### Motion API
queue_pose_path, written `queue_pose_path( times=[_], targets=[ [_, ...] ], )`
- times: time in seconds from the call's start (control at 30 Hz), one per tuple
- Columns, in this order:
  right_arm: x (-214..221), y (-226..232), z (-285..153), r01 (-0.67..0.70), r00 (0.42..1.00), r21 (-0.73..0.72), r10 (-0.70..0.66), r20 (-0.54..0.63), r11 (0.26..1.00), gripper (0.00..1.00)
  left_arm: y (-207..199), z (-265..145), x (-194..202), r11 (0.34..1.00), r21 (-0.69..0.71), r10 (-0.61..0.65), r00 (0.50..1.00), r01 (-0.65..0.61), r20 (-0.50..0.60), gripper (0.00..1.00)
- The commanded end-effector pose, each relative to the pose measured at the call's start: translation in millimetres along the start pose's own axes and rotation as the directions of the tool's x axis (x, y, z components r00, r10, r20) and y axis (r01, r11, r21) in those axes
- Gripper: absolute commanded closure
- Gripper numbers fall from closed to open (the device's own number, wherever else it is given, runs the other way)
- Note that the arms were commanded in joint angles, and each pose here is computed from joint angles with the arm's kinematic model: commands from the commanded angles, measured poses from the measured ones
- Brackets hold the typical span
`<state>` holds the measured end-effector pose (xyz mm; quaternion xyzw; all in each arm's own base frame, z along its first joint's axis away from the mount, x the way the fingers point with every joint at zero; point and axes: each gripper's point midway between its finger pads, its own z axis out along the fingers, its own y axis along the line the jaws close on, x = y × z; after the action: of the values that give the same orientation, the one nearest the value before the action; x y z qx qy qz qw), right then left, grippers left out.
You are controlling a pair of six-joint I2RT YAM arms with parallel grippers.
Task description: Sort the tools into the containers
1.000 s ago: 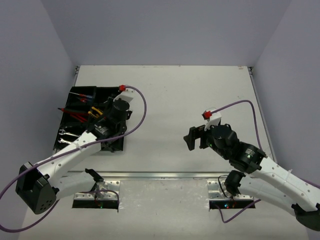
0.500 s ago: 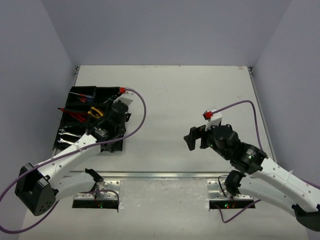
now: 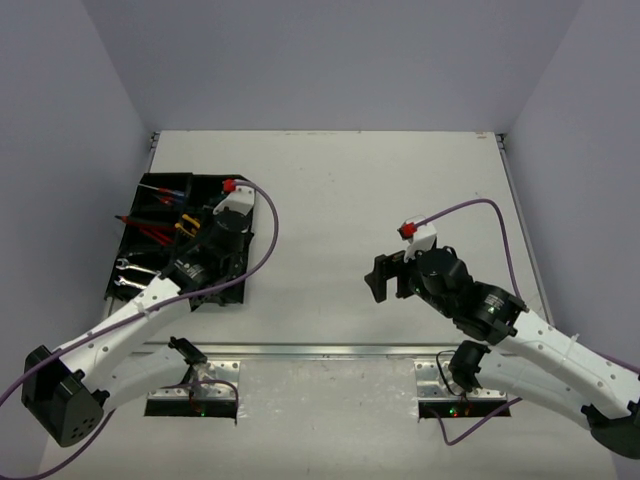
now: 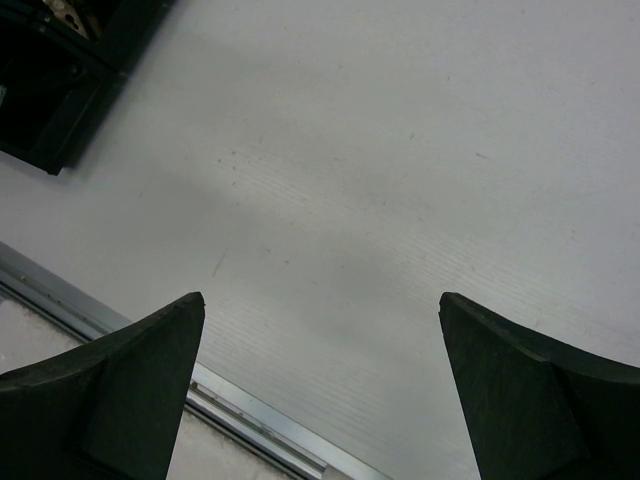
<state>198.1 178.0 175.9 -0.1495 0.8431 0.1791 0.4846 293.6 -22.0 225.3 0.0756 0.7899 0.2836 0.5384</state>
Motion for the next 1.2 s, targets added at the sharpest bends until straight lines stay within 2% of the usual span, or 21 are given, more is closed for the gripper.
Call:
queue_pose_path(
  times=[0.0,0.4,0.5,0.57,0.67,0.8,0.97,1.0,1.07,1.1,1.17],
  targets=[
    [-8.7,2.1,1.8,0.000,1.000,-0.005,0.000,0.025,1.000,0.01,33.2,-10.1,-17.3,0.993,-0.100,-0.055,0.998,0.059,0.040,1.00],
    [-9.2,1.7,0.6,0.003,1.000,-0.007,-0.003,0.030,1.000,0.01,-7.6,5.6,41.8,0.986,-0.015,0.163,0.978,-0.166,-0.128,1.00],
    [-7.3,2.0,1.8,0.004,1.000,-0.008,-0.004,0.023,1.000,0.01,-14.0,7.4,46.4,0.986,0.003,0.164,0.979,-0.165,-0.124,0.99],
    [-8.0,1.9,1.9,0.007,1.000,-0.006,-0.006,0.023,1.000,0.01,-22.2,8.8,52.2,0.985,0.039,0.170,0.979,-0.167,-0.109,0.91],
    [-7.1,1.1,3.0,0.015,1.000,-0.001,-0.015,0.019,1.000,0.01,-48.2,8.2,60.8,0.968,0.178,0.193,0.977,-0.175,-0.086,0.89],
    [-4.9,1.9,6.9,0.021,1.000,0.003,-0.021,0.000,1.000,0.01,-63.1,8.8,78.2,0.948,0.237,0.243,0.963,-0.210,-0.116,1.00],
    [-0.2,9.5,11.9,0.026,0.999,-0.029,-0.027,-0.029,0.999,0.01,-74.8,8.1,88.6,0.941,0.280,0.238,0.961,-0.192,-0.141,1.00],
    [-0.2,11.0,12.3,0.026,0.999,-0.036,-0.027,-0.029,0.999,0.01,-75.6,7.9,89.5,0.941,0.282,0.236,0.961,-0.188,-0.146,0.96],
    [0.1,11.9,12.9,0.026,0.999,-0.040,-0.028,-0.031,0.999,0.01,-78.4,6.1,90.2,0.937,0.300,0.234,0.961,-0.182,-0.149,0.85],
    [0.5,12.2,14.0,0.028,0.999,-0.040,-0.029,-0.033,0.999,0.01,-80.7,4.9,89.6,0.934,0.314,0.226,0.963,-0.171,-0.147,0.76],
    [1.2,12.4,15.2,0.030,0.999,-0.039,-0.031,-0.036,0.999,0.01,-81.2,4.3,87.0,0.934,0.317,0.217,0.966,-0.164,-0.139,0.66]
  ],
)
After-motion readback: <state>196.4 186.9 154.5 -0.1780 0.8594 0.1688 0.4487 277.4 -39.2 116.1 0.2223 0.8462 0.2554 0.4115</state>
